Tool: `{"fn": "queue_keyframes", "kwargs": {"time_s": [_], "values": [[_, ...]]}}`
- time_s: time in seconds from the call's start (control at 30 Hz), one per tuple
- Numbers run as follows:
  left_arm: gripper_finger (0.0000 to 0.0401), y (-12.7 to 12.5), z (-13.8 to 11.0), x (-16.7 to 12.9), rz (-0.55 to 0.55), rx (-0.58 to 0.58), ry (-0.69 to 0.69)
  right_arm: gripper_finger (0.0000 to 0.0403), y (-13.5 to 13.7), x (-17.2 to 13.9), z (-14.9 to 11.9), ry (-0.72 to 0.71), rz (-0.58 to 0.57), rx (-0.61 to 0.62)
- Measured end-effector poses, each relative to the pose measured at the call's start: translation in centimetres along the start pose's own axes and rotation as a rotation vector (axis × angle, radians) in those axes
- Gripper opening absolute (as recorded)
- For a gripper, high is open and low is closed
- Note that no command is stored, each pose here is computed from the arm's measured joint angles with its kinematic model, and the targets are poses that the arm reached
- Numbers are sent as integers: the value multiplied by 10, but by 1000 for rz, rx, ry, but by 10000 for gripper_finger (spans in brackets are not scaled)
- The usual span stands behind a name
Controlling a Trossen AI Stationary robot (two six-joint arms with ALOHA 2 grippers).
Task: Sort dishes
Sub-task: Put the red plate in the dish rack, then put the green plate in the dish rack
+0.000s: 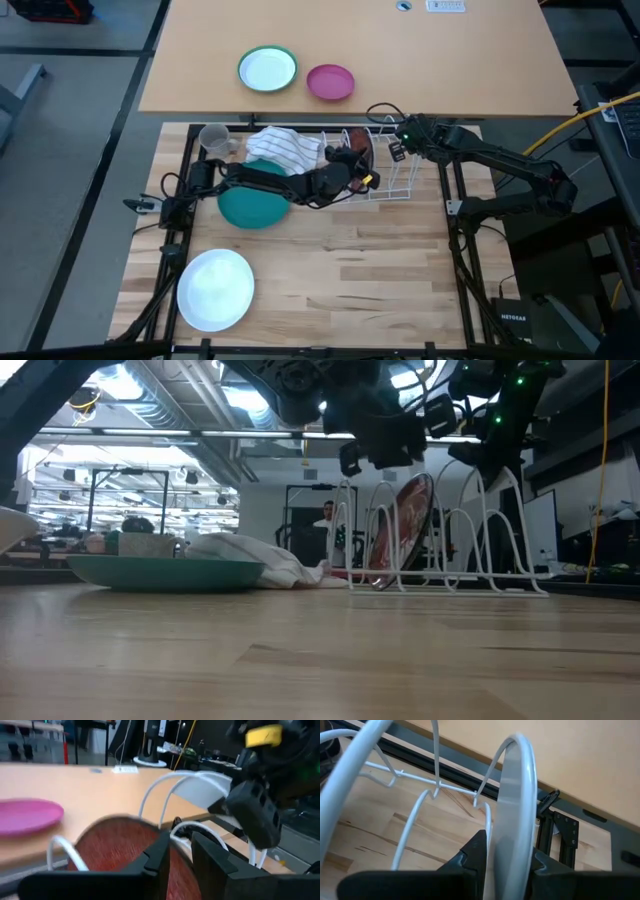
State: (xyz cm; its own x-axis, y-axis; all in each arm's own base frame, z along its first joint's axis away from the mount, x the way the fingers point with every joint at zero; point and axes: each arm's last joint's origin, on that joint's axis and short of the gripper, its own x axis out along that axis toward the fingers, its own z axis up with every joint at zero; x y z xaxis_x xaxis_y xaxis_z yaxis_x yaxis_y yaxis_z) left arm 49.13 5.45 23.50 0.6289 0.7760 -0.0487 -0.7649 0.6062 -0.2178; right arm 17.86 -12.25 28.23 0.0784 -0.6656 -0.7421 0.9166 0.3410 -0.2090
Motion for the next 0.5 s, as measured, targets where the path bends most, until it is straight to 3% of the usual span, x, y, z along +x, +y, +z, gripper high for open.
{"fn": "queue_keyframes", "kwargs": {"time_s": [0.3,0.5], "values": [[70,-14,71,-41,-70,209,-95,60,0,0,0,-3,-11,-2],[70,-12,117,-80,-112,339,-61,60,0,0,0,-5,-15,-1]]}}
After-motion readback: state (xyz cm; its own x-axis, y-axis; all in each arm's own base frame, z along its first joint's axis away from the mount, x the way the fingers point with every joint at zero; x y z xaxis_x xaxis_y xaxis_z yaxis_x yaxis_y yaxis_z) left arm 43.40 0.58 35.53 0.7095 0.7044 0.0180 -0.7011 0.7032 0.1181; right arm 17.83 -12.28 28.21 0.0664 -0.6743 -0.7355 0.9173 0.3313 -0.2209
